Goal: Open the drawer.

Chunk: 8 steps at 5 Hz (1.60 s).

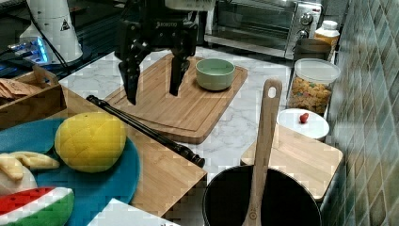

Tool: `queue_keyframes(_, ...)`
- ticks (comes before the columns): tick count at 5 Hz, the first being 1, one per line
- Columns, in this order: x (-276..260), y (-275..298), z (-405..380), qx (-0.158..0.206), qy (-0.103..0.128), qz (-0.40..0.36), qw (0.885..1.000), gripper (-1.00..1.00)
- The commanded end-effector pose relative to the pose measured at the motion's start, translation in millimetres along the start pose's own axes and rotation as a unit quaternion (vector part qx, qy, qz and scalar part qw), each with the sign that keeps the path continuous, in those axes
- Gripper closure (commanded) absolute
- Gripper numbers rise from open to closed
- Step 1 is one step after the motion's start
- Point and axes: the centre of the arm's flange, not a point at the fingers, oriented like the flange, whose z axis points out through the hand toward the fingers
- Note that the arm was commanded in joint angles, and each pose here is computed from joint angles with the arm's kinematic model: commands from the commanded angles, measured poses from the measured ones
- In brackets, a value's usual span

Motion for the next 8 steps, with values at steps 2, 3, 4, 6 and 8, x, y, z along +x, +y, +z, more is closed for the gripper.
queue_keyframes(2,20.8,-32.9,-1.0,-0.054,0.005,-0.003,0.999,-1.00)
queue_keyframes(3,21.6,-27.8,11.3,-0.068,0.010,-0.011,0.998,-1.00)
queue_keyframes(4,22.3,-16.4,30.0,-0.053,0.010,-0.014,0.998,-1.00)
queue_keyframes(6,21.1,7.9,58.7,-0.050,0.004,-0.016,0.999,-1.00)
queue_keyframes(8,10.0,-7.2,94.5,-0.002,-0.009,-0.003,1.000,-1.00)
